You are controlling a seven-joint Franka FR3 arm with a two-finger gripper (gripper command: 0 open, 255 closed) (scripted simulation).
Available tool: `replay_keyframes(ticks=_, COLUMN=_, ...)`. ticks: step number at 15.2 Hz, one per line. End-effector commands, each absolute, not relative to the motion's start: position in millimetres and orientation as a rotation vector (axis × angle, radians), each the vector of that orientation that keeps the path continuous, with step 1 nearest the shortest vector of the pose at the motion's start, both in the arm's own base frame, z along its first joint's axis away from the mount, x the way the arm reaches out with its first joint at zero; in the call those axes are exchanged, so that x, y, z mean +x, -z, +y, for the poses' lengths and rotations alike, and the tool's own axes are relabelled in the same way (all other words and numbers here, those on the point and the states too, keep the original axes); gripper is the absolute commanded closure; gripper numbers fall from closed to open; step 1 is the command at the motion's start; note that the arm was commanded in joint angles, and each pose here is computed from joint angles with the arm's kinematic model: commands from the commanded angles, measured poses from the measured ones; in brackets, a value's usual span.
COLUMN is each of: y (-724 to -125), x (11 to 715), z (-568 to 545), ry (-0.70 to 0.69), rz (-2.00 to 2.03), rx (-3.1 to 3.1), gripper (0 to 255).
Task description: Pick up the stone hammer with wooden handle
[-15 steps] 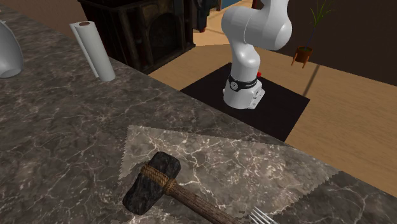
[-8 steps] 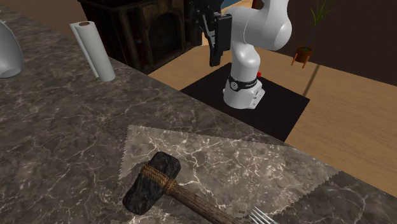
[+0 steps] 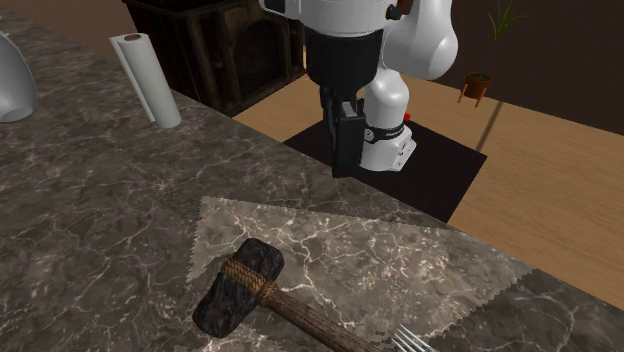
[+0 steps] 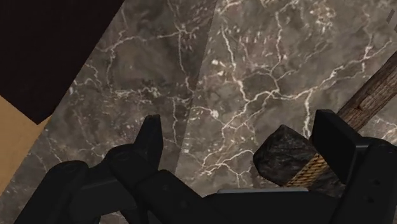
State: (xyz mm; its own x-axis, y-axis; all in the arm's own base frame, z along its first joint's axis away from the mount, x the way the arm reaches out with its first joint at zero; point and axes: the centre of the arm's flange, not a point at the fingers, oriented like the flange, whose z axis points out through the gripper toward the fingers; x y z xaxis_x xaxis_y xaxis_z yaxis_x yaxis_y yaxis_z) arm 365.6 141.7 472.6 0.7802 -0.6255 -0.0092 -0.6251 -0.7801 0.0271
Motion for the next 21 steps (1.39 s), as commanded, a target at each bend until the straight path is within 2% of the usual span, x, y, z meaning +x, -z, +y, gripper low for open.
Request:
replay_keyframes(ticks=1, y=-455, x=379, z=160, ry=0.019, rz=-1.158, rx=2.904, gripper=0)
replay_keyframes(ticks=14, y=-365, x=496, z=232, ry=-0.029, rz=-1.861, rx=2.557, gripper=0)
replay_keyframes(ticks=21, y=-329, x=504, z=234, ry=-0.031, rz=-1.898, rx=2.532, gripper=0)
